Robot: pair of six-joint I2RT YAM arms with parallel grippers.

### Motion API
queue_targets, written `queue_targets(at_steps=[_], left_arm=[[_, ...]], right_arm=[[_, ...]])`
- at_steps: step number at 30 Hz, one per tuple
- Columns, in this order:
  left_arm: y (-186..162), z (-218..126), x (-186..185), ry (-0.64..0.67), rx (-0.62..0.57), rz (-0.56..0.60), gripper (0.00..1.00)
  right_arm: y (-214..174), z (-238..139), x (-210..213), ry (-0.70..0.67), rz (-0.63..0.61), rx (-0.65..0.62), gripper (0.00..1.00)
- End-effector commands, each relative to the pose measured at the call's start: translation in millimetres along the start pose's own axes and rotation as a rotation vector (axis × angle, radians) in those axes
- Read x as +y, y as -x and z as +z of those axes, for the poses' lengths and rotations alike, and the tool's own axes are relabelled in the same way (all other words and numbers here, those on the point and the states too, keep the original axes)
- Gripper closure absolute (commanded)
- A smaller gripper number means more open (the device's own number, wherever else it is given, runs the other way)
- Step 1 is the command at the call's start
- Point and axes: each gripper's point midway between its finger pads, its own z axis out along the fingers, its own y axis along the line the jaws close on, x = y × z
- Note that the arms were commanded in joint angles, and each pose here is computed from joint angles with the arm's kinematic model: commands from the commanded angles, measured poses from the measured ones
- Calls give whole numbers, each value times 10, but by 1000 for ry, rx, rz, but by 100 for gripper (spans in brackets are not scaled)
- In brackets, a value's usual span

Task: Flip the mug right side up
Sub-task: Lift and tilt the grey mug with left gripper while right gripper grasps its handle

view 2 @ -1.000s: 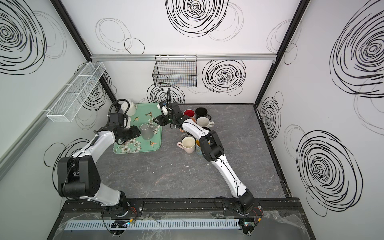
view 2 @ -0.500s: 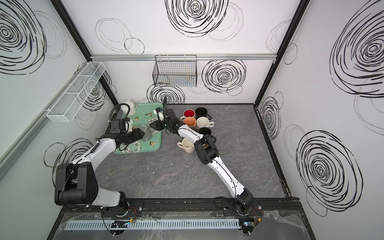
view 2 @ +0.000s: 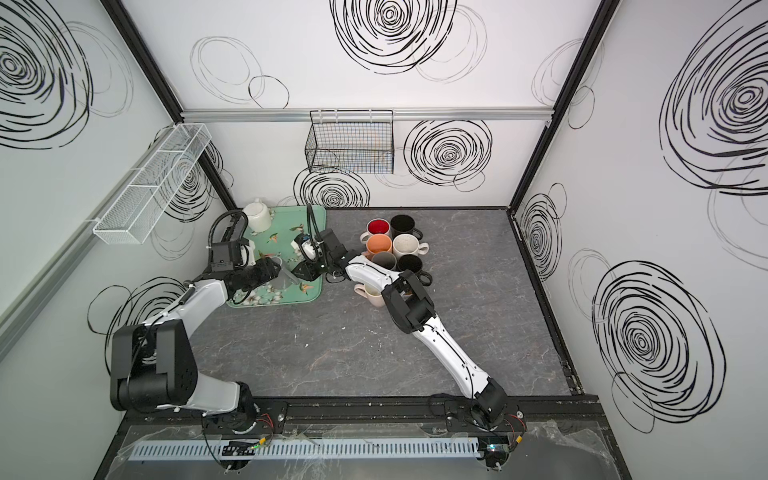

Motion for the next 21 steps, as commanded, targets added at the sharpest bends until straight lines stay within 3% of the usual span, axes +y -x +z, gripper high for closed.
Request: queue_targets(at_steps=[1,10,21], left_arm=[[79,-94,-63,-32,-50,4,40],[115,-450,157,14,-136,-47,39],[8,-621,447,53,-157,-109,37]], right_arm=[[449,-363,204,-80,-90,-31,64],[543,-601,402,-221,-115,-22,54],[104,-317,461,-312,-126,115,45]])
